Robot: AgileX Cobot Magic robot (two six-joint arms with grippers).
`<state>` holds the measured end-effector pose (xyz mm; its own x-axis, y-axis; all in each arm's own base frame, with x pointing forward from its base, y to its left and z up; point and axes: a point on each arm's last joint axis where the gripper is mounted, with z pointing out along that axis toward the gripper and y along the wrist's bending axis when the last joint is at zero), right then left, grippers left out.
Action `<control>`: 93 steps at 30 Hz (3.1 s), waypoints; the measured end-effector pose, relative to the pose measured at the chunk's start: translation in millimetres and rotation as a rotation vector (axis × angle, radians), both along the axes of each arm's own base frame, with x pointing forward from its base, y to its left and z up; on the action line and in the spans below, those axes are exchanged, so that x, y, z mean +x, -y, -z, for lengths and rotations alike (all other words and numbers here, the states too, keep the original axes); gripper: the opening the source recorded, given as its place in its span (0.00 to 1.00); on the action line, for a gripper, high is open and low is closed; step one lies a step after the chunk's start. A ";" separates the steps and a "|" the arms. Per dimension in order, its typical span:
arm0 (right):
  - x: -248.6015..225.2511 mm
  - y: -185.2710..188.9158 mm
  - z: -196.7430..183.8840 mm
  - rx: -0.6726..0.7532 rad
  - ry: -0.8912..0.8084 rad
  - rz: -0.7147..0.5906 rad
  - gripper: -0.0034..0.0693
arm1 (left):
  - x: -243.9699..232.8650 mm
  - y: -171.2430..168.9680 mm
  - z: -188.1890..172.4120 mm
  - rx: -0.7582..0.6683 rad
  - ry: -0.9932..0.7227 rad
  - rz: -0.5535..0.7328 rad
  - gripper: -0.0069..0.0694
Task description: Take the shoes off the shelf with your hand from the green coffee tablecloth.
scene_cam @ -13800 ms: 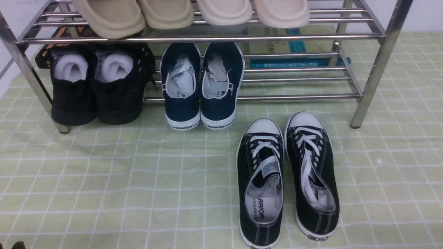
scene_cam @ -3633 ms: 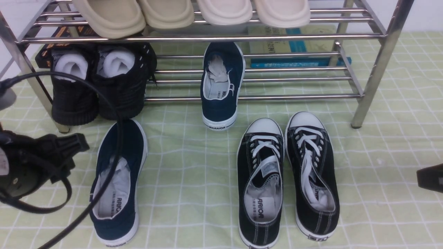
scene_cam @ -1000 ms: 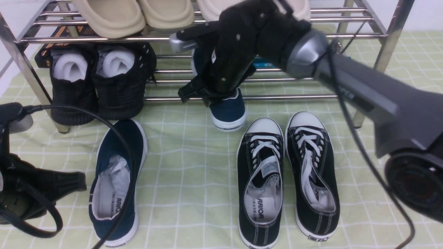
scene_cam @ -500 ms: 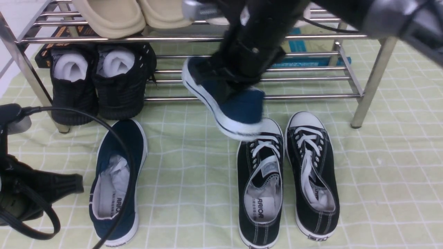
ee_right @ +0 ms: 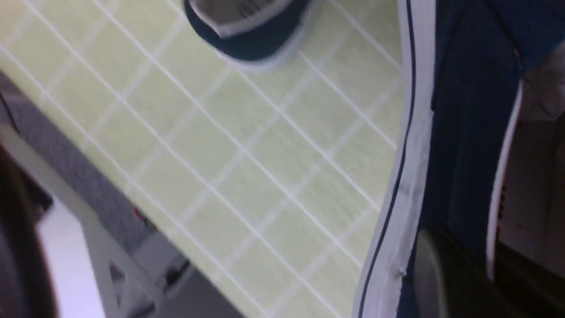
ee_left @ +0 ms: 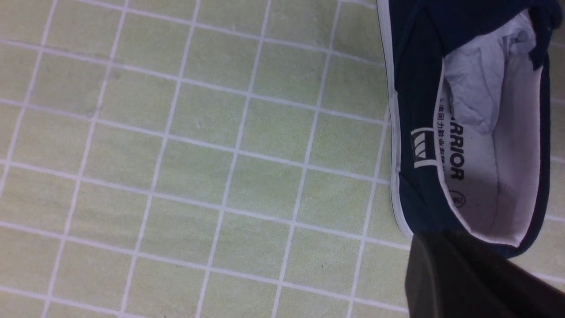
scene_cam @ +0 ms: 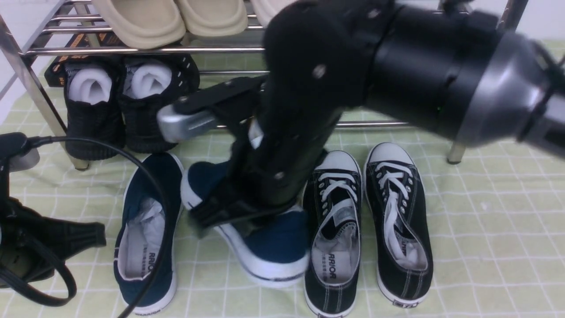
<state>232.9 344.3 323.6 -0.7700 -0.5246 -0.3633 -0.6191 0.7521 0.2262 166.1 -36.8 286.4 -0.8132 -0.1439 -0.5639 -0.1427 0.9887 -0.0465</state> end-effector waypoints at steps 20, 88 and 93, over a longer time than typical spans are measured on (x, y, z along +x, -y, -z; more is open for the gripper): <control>37.3 -32.7 71.1 0.019 0.041 0.251 0.08 | -0.4 -0.3 0.3 0.002 -0.006 -0.003 0.15; -151.0 260.5 31.5 0.488 0.737 0.074 0.04 | -1.6 0.8 1.1 -0.016 -0.020 -0.008 0.18; -150.7 259.6 46.2 0.499 0.745 0.071 0.04 | -0.8 -1.1 0.5 0.012 -0.010 -0.004 0.19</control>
<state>82.2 84.7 277.4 -0.2679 -0.1320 -0.9544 -0.6918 0.7158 0.0952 165.3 -35.7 285.9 -0.8185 -0.1404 -0.5571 -0.1470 0.9886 -0.0331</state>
